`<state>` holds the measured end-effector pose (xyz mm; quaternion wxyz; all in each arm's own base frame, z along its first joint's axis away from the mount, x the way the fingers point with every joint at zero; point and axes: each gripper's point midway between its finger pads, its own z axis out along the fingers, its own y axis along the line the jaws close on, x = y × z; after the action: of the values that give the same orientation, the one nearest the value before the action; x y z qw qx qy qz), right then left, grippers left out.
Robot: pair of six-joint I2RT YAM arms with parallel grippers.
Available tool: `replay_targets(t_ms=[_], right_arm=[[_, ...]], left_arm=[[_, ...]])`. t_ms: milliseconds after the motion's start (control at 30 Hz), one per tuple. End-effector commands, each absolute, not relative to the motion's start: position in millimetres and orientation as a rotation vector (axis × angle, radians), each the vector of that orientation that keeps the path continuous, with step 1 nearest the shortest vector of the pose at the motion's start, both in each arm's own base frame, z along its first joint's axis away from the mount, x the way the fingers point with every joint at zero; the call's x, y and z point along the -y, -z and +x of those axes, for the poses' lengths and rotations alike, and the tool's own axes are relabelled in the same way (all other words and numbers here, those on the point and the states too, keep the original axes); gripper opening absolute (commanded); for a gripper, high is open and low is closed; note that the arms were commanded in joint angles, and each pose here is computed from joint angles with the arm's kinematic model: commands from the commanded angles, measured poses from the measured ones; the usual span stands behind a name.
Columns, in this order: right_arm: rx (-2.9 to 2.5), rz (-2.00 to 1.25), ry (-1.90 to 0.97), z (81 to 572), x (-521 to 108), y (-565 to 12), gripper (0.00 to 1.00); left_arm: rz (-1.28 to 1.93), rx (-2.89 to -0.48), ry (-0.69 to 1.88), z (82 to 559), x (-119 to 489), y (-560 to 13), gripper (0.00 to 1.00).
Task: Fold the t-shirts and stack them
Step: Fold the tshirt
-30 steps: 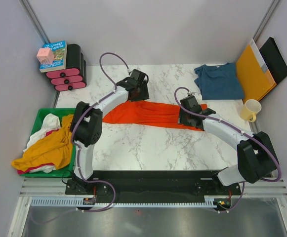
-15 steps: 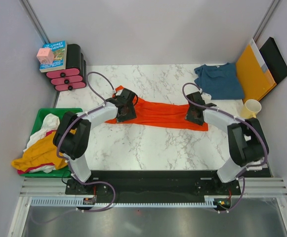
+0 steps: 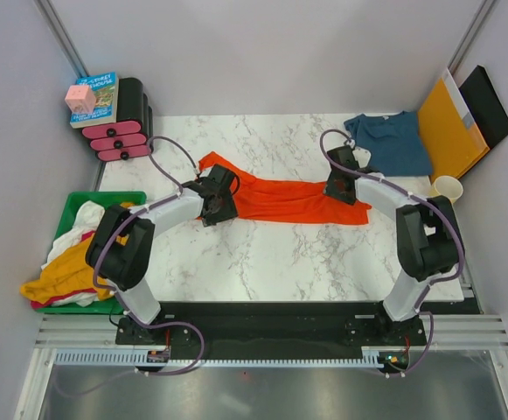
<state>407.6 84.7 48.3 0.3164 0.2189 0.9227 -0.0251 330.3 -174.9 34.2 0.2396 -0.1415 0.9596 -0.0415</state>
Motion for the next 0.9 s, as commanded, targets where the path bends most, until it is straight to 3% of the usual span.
replay_targets(t_ms=[0,133,233,333,367,500,867], right_arm=[[-2.304,0.559,0.014,405,-82,-110,0.57],[-2.273,0.534,0.02,431,-86,-122,0.57],[-2.311,0.543,0.062,456,-85,-96,0.55],[-2.349,0.558,0.084,471,-81,-72,0.42],[-2.362,0.56,0.086,472,-81,-66,0.31],[-2.399,0.589,0.117,461,-73,-43,0.17],[-2.507,0.616,0.185,426,-62,-2,0.21]], left_arm=[[-0.433,-2.531,0.201,339,180,-67,0.64],[-0.422,-2.515,0.191,350,183,-70,0.64],[-0.434,-2.534,0.196,350,186,-66,0.64],[-0.437,-2.552,0.192,349,187,-61,0.64],[-0.437,-2.558,0.189,347,186,-60,0.64],[-0.448,-2.555,0.186,342,182,-60,0.64],[-0.478,-2.554,0.132,355,174,-55,0.64]])
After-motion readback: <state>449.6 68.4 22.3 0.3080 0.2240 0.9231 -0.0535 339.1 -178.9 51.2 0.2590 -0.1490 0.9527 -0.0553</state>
